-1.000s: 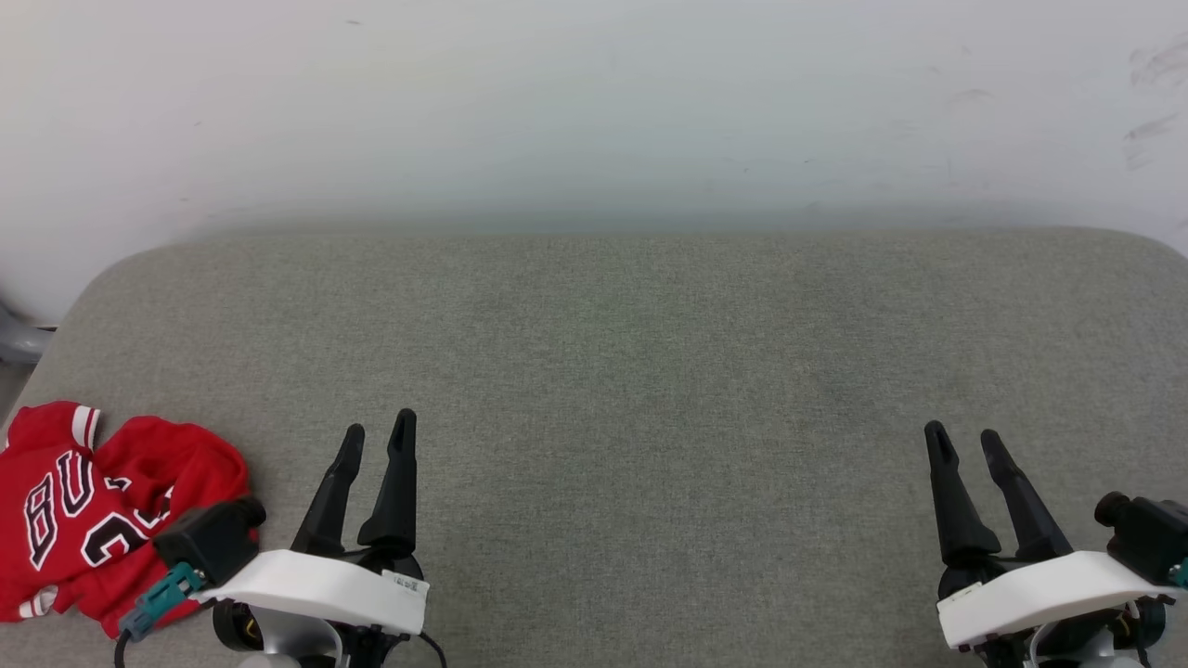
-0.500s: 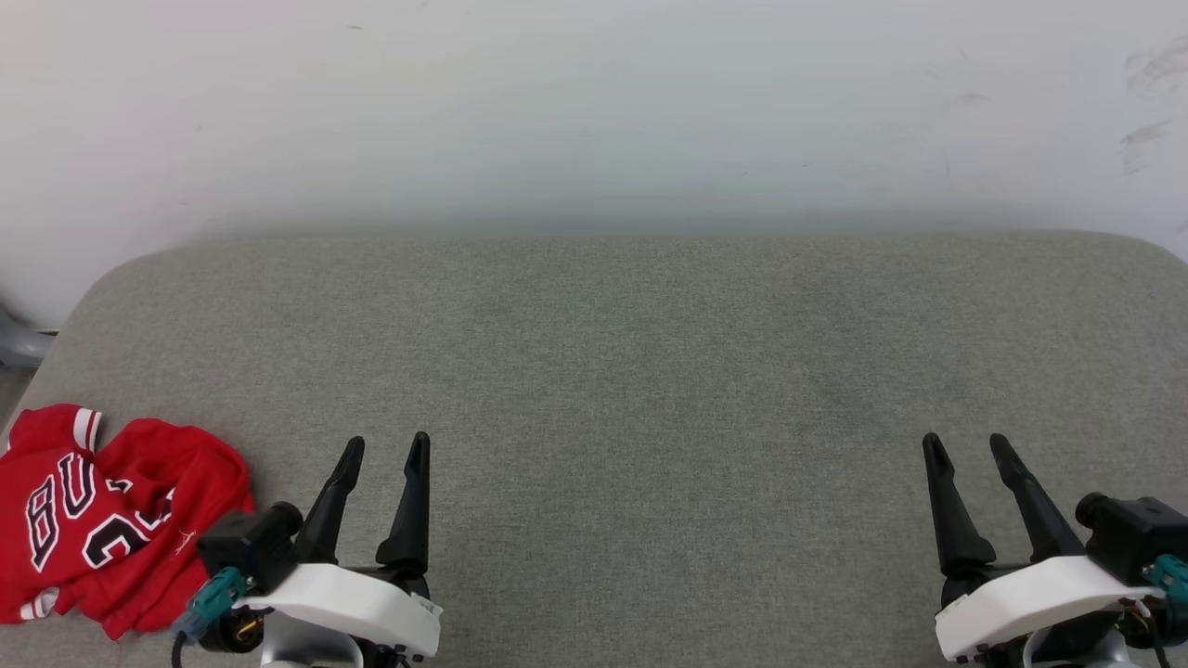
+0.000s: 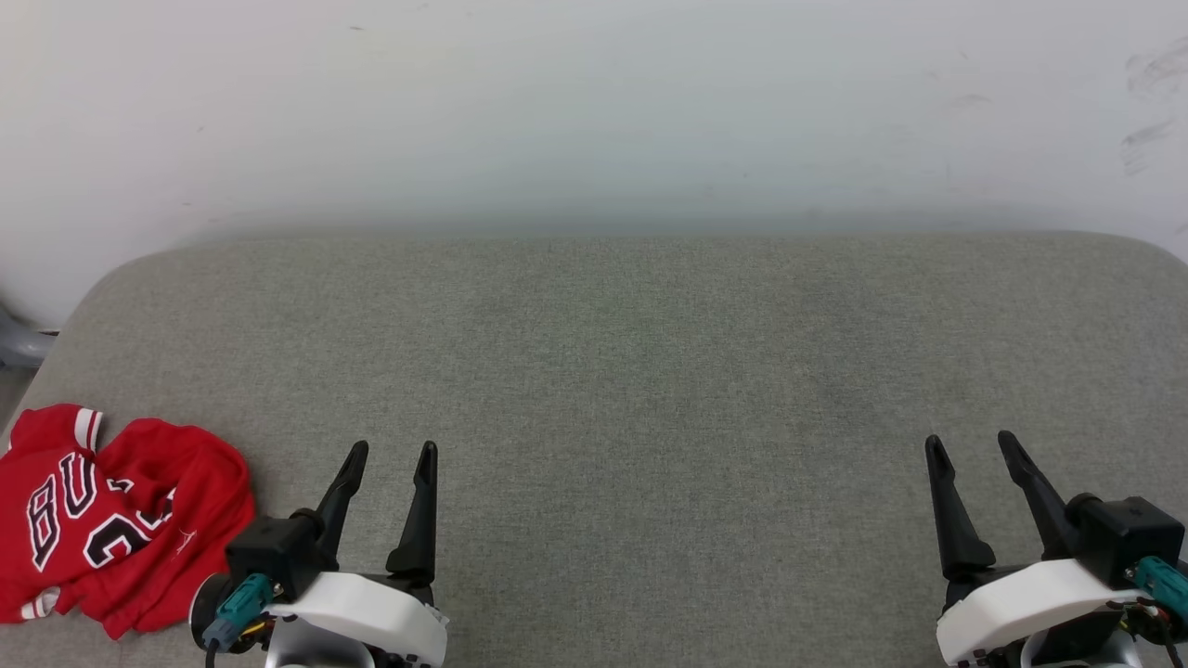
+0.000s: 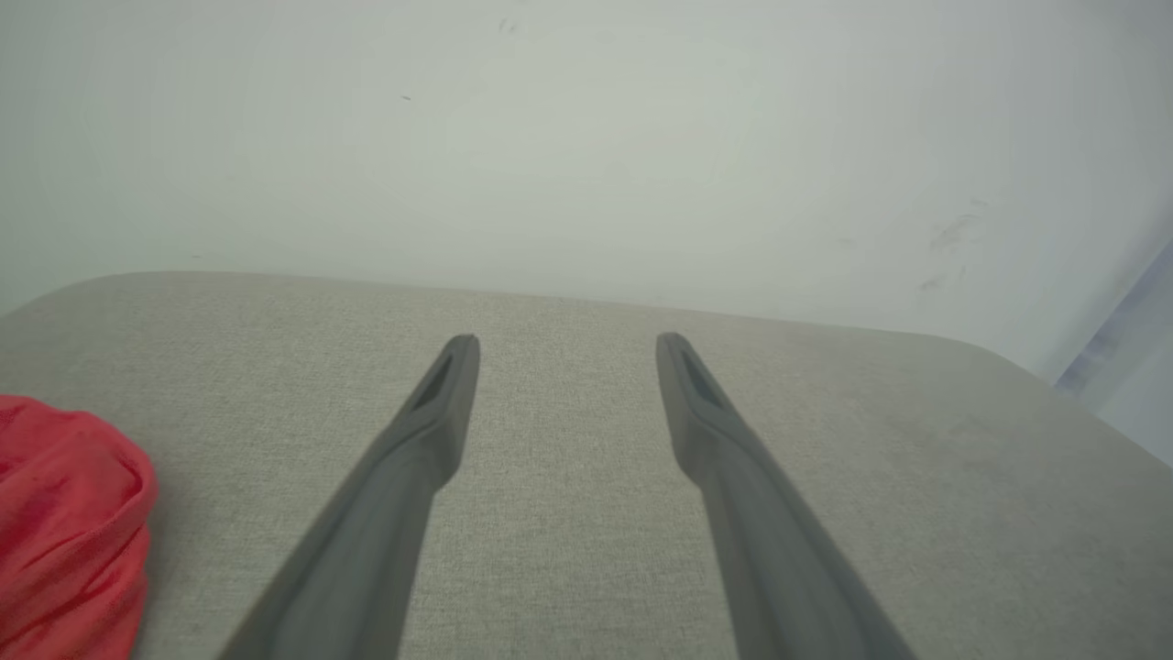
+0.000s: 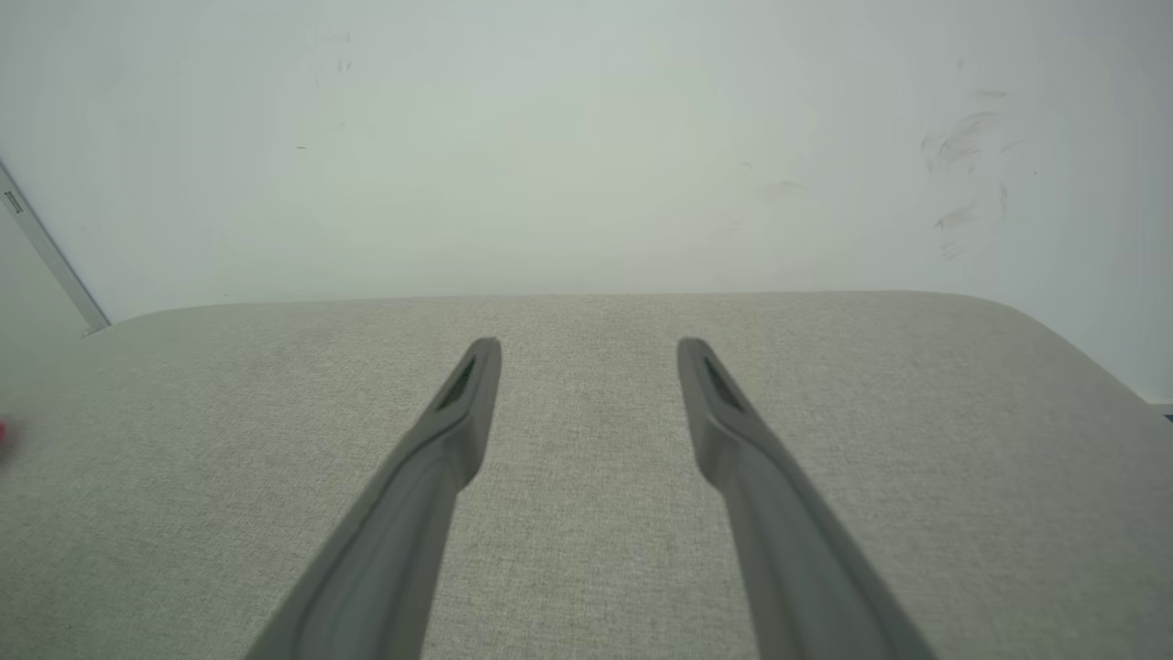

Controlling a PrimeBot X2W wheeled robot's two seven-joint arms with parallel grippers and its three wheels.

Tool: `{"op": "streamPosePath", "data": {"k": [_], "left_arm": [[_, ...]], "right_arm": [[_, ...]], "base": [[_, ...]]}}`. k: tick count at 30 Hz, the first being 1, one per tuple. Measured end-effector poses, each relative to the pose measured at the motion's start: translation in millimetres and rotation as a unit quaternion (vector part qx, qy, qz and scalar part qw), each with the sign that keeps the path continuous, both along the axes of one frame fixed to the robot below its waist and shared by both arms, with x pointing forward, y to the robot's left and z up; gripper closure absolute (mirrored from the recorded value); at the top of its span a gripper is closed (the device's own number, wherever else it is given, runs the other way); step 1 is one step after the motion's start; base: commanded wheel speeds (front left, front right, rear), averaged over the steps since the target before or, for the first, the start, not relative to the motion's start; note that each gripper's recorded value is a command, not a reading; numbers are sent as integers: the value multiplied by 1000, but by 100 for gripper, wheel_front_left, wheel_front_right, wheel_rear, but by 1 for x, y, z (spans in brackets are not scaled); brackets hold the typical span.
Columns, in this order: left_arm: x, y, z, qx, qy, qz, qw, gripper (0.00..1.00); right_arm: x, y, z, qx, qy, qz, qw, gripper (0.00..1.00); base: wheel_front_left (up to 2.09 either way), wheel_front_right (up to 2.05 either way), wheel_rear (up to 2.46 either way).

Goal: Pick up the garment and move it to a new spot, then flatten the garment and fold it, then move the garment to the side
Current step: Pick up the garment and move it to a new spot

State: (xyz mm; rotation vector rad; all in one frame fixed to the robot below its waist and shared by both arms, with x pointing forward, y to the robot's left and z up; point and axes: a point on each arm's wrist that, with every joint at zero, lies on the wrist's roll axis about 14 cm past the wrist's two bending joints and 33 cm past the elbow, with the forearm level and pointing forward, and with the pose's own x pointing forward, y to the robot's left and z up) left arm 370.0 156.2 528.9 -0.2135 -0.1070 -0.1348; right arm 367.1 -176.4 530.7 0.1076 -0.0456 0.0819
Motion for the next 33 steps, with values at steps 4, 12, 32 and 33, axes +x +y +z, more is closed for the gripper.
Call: {"op": "streamPosePath", "data": {"k": [4,12,32,33], "left_arm": [[0,0,0,12,-4,1,1000,0],[-3,-1,-2,29,-8,-1,1000,0],[-16,30,-3,56,-16,48,997,0],[-18,34,-3,58,-16,55,997,0]], "right_arm": [[0,0,2,-9,-3,0,1000,0],[0,0,3,-26,-6,-1,1000,0],[10,32,5,-75,-21,46,996,0],[11,37,5,-78,-23,53,995,0]], "base": [[0,0,0],[0,0,0],[0,0,0],[0,0,0]]}}
